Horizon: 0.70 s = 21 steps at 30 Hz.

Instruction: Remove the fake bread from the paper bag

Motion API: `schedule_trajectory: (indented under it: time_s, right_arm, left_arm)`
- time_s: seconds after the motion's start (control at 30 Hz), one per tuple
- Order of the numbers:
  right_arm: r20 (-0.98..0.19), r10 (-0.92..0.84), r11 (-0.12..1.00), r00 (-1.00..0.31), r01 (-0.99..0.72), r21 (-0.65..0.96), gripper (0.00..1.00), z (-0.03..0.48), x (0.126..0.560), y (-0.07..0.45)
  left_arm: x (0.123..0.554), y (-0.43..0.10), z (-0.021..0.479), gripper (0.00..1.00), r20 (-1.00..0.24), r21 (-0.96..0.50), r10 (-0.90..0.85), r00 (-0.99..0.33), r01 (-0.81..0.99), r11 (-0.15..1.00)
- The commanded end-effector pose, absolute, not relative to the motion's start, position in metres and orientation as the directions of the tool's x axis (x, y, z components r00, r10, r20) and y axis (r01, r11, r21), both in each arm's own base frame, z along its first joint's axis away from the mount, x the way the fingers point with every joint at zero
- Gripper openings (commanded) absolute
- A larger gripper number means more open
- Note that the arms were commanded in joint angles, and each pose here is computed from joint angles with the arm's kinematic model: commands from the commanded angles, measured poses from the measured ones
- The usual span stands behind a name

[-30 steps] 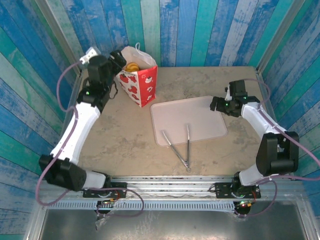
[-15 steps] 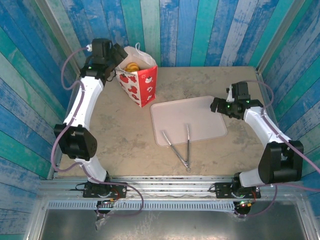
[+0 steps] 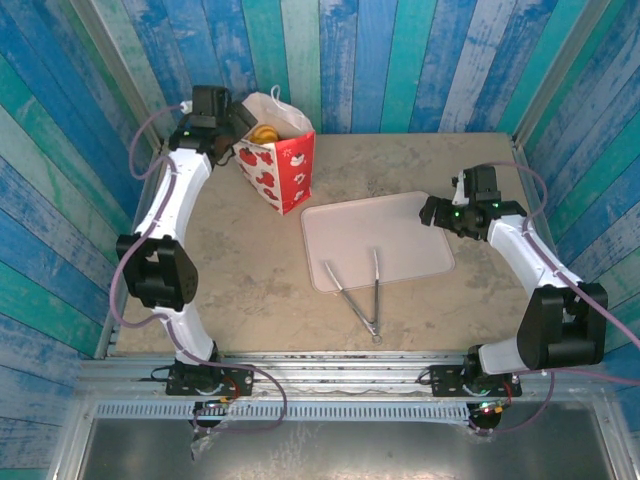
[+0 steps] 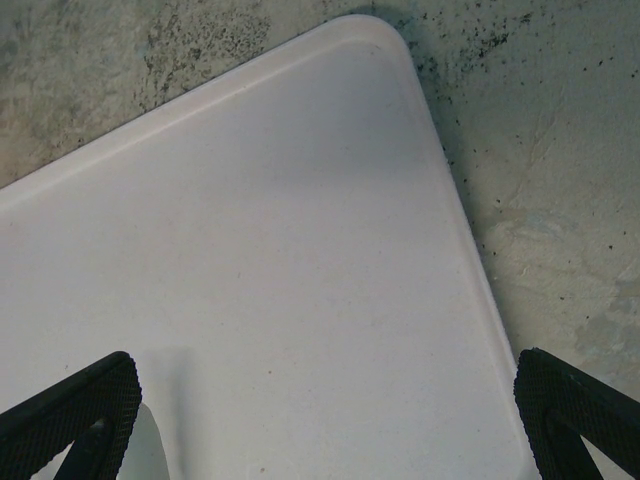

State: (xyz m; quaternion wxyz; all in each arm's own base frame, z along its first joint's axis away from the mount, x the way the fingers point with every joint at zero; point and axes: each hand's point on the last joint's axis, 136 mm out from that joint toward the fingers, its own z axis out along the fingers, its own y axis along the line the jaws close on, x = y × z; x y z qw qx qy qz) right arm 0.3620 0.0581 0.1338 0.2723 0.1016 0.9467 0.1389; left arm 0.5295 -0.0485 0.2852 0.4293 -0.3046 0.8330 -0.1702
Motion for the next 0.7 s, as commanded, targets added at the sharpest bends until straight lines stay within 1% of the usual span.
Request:
schedule_trajectory:
  time_s: [0.0, 0.07, 0.2, 0.37, 0.67]
  right_arm:
    - [-0.471, 0.283, 0.934, -0.835, 0.127, 0.334, 1.00, 0.129, 0.359, 0.059]
    - [-0.469, 0.283, 0.933, -0.836, 0.126, 0.339, 1.00, 0.129, 0.359, 0.060]
    - [-0.463, 0.285, 0.931, -0.839, 0.127, 0.343, 1.00, 0.126, 0.360, 0.061]
    - [-0.461, 0.281, 0.928, -0.842, 0.116, 0.355, 1.00, 0.125, 0.362, 0.064]
    - [-0.463, 0.282, 0.927, -0.840, 0.113, 0.359, 1.00, 0.127, 0.361, 0.064]
  left_arm:
    - [0.541, -0.041, 0.262, 0.91, -0.593, -0.526, -0.659, -0.462, -0.397, 0.752]
    - [0.543, -0.038, 0.258, 0.86, -0.587, -0.527, -0.666, -0.460, -0.408, 0.746]
    - [0.547, -0.040, 0.249, 0.81, -0.574, -0.533, -0.668, -0.474, -0.403, 0.744]
    - [0.551, -0.045, 0.240, 0.68, -0.555, -0.549, -0.674, -0.487, -0.395, 0.737]
    - [0.555, -0.049, 0.229, 0.50, -0.537, -0.555, -0.679, -0.501, -0.396, 0.731]
